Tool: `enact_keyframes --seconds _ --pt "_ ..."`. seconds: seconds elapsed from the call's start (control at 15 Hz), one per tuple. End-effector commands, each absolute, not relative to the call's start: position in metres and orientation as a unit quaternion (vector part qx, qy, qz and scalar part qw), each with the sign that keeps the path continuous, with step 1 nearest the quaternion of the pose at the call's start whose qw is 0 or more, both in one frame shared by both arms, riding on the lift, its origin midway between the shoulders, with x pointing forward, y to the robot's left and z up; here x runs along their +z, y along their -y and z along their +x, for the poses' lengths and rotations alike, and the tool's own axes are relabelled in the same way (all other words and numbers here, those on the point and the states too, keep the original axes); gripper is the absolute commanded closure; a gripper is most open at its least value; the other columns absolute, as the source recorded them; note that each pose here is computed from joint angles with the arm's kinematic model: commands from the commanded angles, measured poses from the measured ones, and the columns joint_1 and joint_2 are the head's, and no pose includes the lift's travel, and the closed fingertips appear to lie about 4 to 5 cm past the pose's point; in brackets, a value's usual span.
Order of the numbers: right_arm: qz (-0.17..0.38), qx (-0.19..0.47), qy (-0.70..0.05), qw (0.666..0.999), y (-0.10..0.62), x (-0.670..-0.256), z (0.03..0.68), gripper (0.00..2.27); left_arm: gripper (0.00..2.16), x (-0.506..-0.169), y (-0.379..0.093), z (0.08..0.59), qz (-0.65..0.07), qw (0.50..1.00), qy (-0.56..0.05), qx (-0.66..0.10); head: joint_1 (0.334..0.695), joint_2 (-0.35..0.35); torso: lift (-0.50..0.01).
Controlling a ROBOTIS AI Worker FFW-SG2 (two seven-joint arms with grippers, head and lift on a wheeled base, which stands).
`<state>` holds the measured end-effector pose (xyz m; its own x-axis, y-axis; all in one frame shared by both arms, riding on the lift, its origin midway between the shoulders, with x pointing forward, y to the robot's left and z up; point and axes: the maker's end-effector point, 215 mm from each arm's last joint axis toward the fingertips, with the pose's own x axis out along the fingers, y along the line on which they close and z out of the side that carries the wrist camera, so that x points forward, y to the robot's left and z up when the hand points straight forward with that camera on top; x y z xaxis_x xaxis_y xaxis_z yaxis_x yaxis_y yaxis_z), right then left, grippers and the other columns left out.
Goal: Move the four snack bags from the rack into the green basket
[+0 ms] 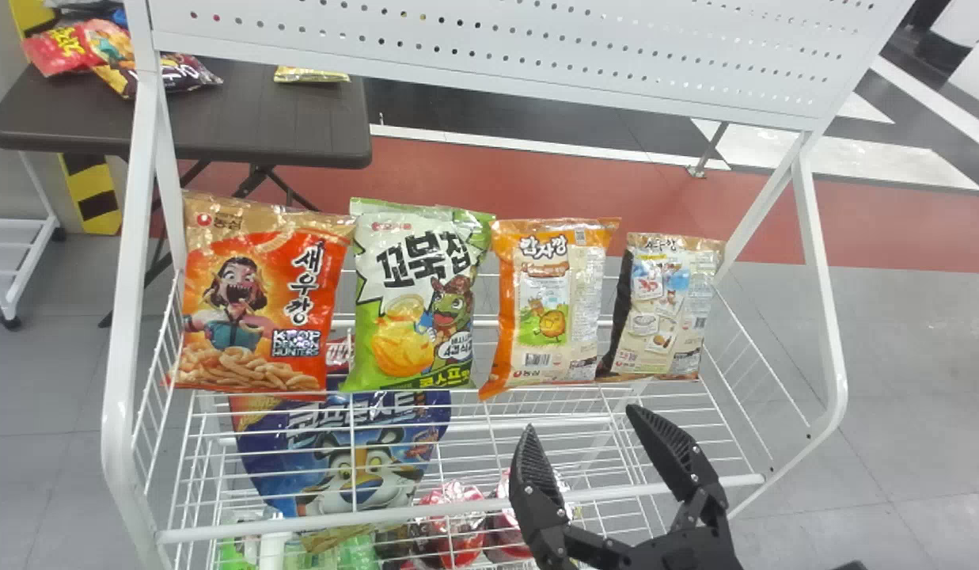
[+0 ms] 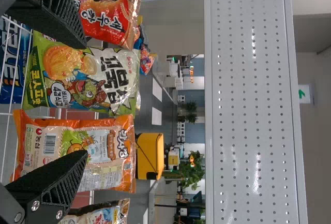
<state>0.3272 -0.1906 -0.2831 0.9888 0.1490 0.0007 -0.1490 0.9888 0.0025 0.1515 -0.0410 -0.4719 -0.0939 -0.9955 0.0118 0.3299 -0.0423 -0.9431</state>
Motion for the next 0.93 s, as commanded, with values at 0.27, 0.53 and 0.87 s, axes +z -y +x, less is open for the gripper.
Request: enact_keyframes --seconds 0.27,0.53,0.87 --pt "0.000 0.076 0.000 0.997 0.189 -0.284 0.327 0.09 1.48 -0.472 0.041 0.152 -0.392 0.547 -0.425 -0.605 0.695 -0.350 0.000" --pt "0.000 0.074 0.000 0.997 0.190 -0.286 0.329 0.09 1.48 -0.472 0.041 0.152 -0.392 0.547 -0.425 -0.605 0.695 -0.350 0.000" --pt "0.002 0.094 -0.023 0.995 0.144 -0.323 0.395 0.09 1.48 -0.474 0.044 0.149 -0.385 0.547 -0.429 -0.607 0.695 -0.350 0.000"
